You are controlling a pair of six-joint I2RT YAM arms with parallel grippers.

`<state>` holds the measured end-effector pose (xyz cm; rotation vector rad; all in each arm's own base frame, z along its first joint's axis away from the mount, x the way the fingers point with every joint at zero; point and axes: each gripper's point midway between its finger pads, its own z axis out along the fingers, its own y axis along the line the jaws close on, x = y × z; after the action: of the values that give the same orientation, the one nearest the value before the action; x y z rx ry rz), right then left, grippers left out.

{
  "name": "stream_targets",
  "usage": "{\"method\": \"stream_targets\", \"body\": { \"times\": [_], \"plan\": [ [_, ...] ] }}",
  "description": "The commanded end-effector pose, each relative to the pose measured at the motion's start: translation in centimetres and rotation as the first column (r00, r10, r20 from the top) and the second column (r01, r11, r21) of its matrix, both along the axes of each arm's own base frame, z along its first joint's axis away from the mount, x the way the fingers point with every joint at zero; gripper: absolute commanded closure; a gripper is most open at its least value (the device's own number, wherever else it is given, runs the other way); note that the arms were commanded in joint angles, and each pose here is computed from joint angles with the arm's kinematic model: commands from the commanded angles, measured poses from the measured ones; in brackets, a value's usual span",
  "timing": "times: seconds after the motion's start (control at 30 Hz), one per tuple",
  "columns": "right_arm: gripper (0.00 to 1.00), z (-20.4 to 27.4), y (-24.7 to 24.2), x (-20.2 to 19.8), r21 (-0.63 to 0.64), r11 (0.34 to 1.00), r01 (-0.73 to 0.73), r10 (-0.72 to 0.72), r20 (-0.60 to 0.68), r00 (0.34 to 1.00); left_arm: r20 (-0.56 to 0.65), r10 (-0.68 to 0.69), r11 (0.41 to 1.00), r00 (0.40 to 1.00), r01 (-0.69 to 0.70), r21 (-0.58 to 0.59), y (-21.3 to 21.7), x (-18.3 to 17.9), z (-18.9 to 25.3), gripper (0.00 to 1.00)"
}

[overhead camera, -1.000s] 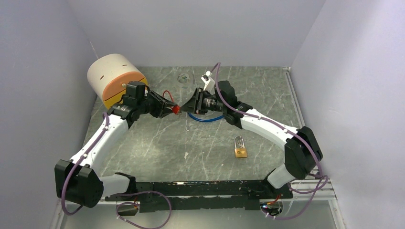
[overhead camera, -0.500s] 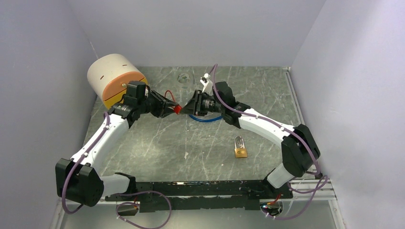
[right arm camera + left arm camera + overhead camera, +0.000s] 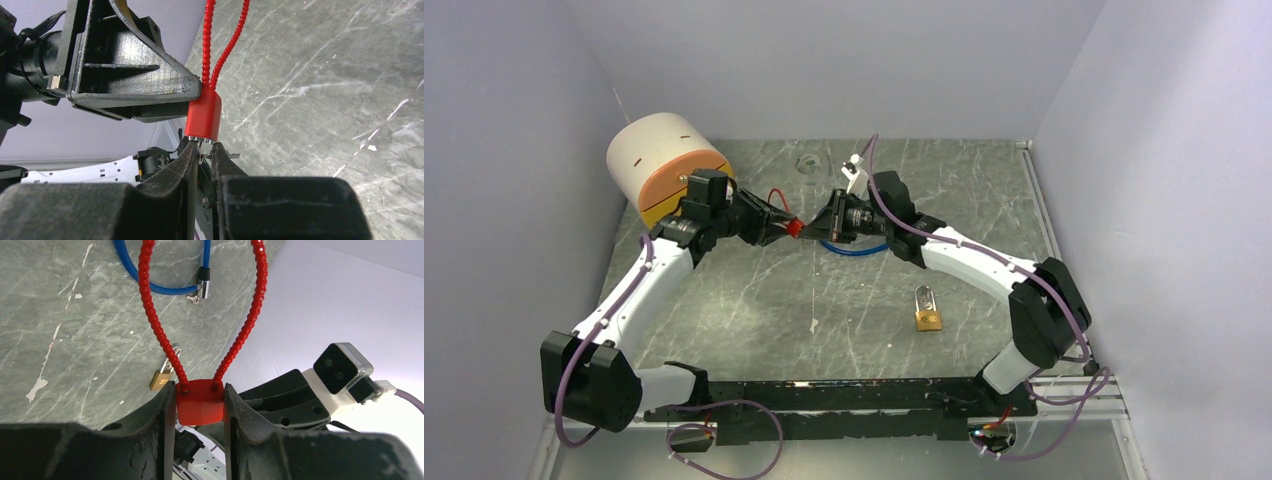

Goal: Unlock with the key

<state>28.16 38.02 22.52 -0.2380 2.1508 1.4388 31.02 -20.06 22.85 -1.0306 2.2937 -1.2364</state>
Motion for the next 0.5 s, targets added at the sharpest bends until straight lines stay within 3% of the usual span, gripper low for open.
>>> {"method": "stream_targets", "body": {
  "times": [0.0, 0.2, 0.47],
  "plan": [
    [1.0, 2.3, 1.1, 0.8, 0.093, 0.996, -0.004, 0.003, 0.013, 1.0, 0.081, -0.048, 0.994, 0.996, 0.056, -0.094, -1.3, 0.2, 3.3, 0.97],
    [1.0, 4.4, 0.7, 1.2, 0.238, 0.971, 0.003, 0.01, -0.056, 0.998, 0.167, -0.058, 0.988, 0.984, 0.081, -0.133, -1.6, 0.2, 4.7, 0.98],
    [1.0, 8.8, -1.7, 0.7, 0.506, 0.86, 0.063, 0.053, -0.212, 0.976, 0.372, -0.025, 0.98, 0.928, 0.096, -0.174, -1.4, 0.5, 7.7, 0.97]
  ]
}}
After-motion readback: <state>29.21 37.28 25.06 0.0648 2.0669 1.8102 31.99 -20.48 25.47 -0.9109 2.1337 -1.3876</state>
